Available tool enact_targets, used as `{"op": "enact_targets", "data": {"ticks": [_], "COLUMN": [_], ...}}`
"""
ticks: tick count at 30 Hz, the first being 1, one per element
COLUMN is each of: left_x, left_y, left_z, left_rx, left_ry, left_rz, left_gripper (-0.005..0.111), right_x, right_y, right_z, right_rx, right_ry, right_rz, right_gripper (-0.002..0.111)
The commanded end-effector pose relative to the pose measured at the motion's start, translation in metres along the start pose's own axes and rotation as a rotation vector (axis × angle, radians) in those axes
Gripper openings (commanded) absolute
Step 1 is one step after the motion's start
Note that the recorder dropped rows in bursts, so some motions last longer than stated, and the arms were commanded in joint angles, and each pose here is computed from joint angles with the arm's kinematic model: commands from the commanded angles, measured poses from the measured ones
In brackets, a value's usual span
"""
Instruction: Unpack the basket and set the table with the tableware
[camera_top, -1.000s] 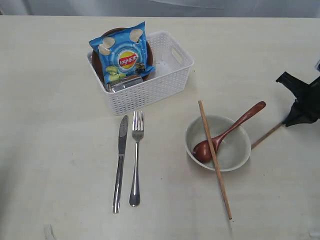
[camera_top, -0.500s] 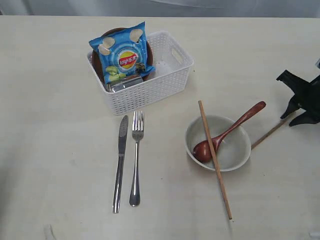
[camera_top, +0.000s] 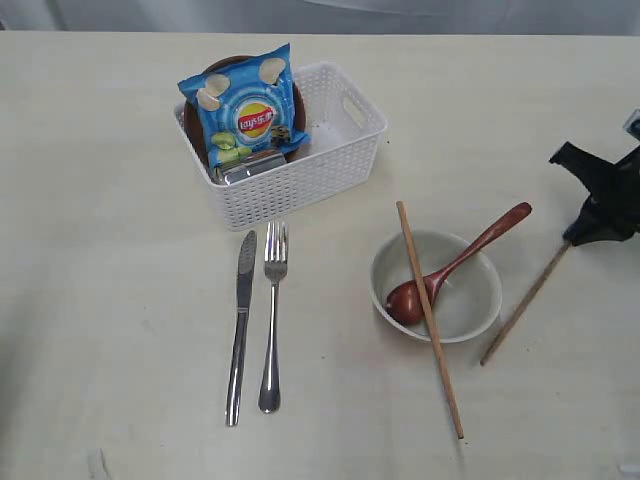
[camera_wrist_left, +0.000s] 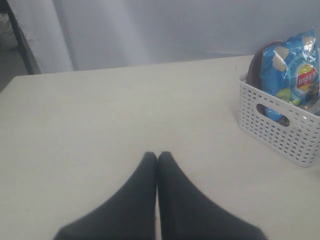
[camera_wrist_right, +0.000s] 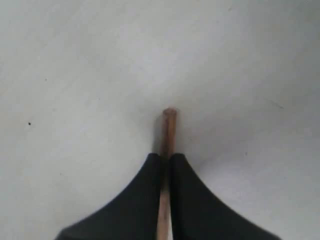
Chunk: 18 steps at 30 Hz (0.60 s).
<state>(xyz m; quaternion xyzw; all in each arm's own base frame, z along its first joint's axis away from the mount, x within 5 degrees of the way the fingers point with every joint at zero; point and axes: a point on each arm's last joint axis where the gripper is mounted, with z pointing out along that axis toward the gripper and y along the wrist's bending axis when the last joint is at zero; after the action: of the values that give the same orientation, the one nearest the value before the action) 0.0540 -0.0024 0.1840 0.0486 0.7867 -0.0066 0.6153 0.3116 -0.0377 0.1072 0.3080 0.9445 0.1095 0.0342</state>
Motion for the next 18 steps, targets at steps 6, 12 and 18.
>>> {"op": "enact_targets", "data": {"ticks": [6,12,18], "left_x": [0.000,0.000,0.000], "left_y": [0.000,0.000,0.000], "left_z": [0.000,0.000,0.000], "left_rx": [-0.003,-0.003,-0.003], "left_ry": [-0.009,-0.009,-0.009], "left_rz": [0.001,0.001,0.001], "left_gripper": [0.000,0.000,0.000], "right_x": [0.003,0.002,0.012], "right_y": [-0.008,-0.006,-0.003], "right_z": [-0.010,-0.044,-0.075], "right_rx": [0.083,0.112,0.105], "right_ry": [-0.014,-0.127,-0.148], "right_rz": [-0.150,-0.259,-0.350], "right_gripper": [-0.001,-0.001,-0.001]}}
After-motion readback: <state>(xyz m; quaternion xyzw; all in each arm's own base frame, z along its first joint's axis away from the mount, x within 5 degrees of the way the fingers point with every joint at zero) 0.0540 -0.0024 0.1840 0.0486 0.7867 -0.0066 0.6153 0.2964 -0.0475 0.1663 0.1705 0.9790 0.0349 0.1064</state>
